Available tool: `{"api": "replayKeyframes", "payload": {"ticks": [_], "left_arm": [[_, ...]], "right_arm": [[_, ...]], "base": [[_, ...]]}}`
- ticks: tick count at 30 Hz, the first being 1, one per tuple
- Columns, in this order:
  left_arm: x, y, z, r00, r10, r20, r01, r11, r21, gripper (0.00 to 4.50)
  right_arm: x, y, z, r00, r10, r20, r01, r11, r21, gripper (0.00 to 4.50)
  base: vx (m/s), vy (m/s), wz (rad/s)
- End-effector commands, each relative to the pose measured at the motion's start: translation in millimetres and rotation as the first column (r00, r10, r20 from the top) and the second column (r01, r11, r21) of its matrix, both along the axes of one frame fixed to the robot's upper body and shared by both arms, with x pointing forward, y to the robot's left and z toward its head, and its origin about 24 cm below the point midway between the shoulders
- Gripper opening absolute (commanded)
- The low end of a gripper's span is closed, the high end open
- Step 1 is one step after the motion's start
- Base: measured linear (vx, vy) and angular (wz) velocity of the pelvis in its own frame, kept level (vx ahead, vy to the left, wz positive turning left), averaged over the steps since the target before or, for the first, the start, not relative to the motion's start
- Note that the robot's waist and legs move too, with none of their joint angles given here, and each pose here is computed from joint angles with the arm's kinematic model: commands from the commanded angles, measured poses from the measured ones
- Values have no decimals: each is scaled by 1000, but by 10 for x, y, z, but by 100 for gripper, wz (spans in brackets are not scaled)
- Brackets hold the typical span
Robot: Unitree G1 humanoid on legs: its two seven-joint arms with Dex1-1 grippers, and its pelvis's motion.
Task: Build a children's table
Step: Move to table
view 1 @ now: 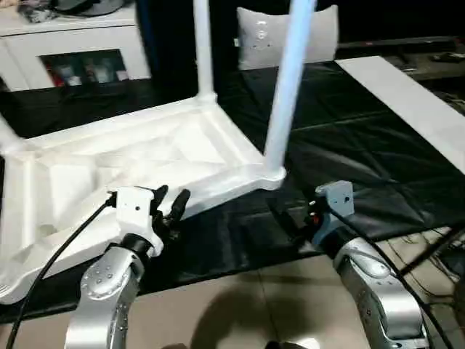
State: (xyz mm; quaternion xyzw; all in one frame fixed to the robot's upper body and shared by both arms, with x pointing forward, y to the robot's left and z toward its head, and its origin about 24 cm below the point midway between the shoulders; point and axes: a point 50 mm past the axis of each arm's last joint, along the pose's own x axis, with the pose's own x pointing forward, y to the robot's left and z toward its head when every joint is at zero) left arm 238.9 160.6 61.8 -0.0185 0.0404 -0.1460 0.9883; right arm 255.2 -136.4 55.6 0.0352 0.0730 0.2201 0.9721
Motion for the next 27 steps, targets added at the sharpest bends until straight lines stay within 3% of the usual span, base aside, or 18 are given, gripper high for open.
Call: {"api": "replayKeyframes", "payload": {"ticks": [1,17,23,27], "left_arm": [[1,41,-8,1000,19,-13,-19,1000,6,223],[22,49,-66,999,26,-35,-26,1000,17,223],[-2,53,-124,999,-6,-33,10,994,109,223],[-3,46,-126,999,12,-38,-9,997,79,223]], "right_arm": [[15,20,33,1000,-2,15,2,1000,10,450],[41,26,21,1000,13,9,-13,1000,-4,450],[46,19,23,1000,24,12,-23,1000,-17,450],[48,16,27,999,31,14,-30,999,-28,450]], "base": [[-5,134,6],[-58,167,1],[-39,147,-16],[-44,92,10]]}}
